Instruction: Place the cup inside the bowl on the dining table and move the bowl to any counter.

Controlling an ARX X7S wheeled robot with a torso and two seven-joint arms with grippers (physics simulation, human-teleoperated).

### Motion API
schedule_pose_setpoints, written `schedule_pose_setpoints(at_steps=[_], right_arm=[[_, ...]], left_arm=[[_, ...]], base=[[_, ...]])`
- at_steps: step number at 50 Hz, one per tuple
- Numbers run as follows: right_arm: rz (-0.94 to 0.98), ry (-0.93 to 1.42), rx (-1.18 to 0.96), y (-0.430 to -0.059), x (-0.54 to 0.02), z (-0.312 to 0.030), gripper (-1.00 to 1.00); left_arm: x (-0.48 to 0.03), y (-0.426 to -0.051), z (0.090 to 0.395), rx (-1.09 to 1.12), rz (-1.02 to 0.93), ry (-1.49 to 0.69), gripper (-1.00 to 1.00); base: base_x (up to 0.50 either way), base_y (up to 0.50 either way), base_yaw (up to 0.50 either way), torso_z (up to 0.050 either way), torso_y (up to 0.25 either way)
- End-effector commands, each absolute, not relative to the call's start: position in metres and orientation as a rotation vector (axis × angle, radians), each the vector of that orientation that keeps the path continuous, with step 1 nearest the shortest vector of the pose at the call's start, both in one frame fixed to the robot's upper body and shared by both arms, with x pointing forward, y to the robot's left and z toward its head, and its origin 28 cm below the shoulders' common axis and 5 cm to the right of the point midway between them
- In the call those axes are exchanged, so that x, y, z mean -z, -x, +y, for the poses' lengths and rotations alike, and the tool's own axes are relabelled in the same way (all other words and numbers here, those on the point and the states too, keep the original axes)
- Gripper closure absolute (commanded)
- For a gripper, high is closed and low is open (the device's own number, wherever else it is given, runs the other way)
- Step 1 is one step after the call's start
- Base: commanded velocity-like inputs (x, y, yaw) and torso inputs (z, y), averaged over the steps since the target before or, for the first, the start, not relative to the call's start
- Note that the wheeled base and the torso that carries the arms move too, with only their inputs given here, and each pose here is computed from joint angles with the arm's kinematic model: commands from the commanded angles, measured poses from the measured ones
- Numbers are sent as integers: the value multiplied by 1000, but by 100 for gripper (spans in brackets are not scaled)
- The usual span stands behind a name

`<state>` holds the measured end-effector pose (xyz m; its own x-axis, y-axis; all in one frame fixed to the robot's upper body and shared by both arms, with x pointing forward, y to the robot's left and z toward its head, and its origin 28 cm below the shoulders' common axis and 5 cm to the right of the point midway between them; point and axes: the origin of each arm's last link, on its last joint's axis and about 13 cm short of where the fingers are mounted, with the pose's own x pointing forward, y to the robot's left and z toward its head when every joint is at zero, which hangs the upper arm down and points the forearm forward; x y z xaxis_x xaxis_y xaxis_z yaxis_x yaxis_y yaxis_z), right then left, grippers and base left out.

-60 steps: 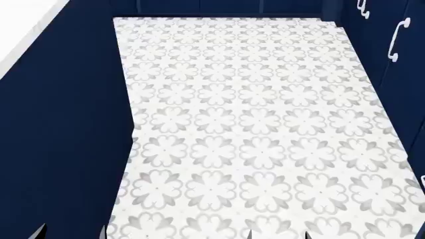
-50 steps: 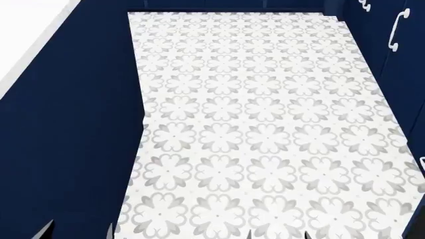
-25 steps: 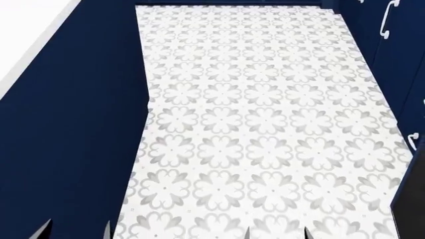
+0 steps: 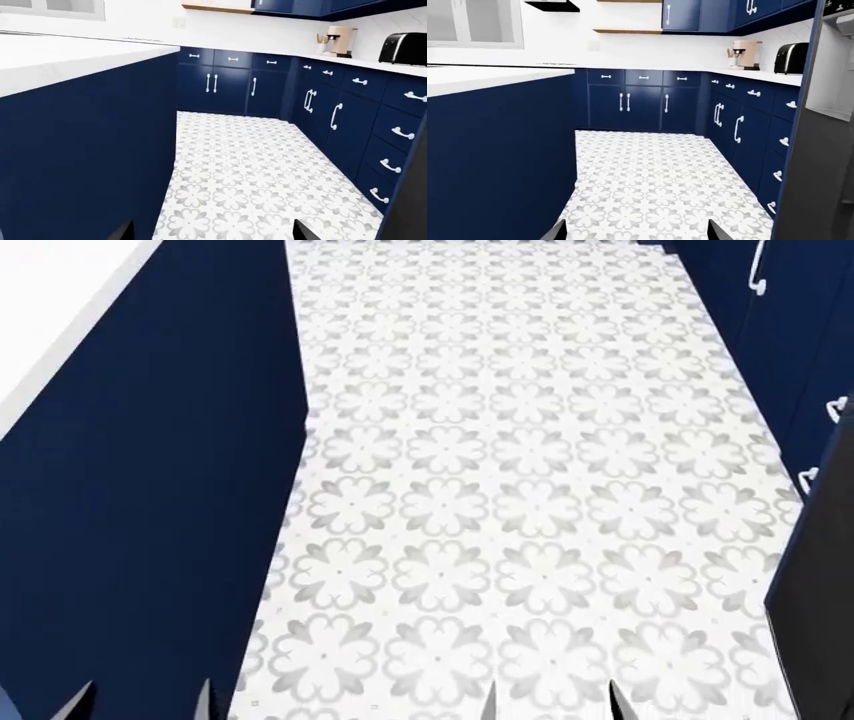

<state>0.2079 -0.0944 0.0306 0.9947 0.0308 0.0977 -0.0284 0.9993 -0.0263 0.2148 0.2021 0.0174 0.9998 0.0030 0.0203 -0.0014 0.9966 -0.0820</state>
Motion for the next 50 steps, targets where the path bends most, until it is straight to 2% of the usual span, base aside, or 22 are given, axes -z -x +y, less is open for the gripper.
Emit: schedule_pose_setpoints(at_steps=[1,10,15,29,41,50], right_arm=[[-114,14,-35,-208,-34,-93,-100],[-97,29,-28,-208,-30,-94,-100],[-97,44,-34,-208,-30,-93,-100],[-98,57,-32,-207,-28,-93,-100],[-97,56,-32,-208,-27,-94,-100],[-98,60,-30,-208,-27,-94,-100]], left_arm=[[-18,-220,198,0,-25,73,-100],[-17,-210,205,1,-26,75,-100],[-17,-210,205,0,-27,76,-100],[-18,-220,198,4,-25,73,-100],[-16,-209,205,9,-27,69,-100],[-17,-214,202,9,-28,69,-100]], base=[[-410,0,0,0,0],[-451,13,0,0,0],[-332,386,0,0,0],[-25,500,0,0,0],[-40,500,0,0,0],[-38,500,0,0,0]])
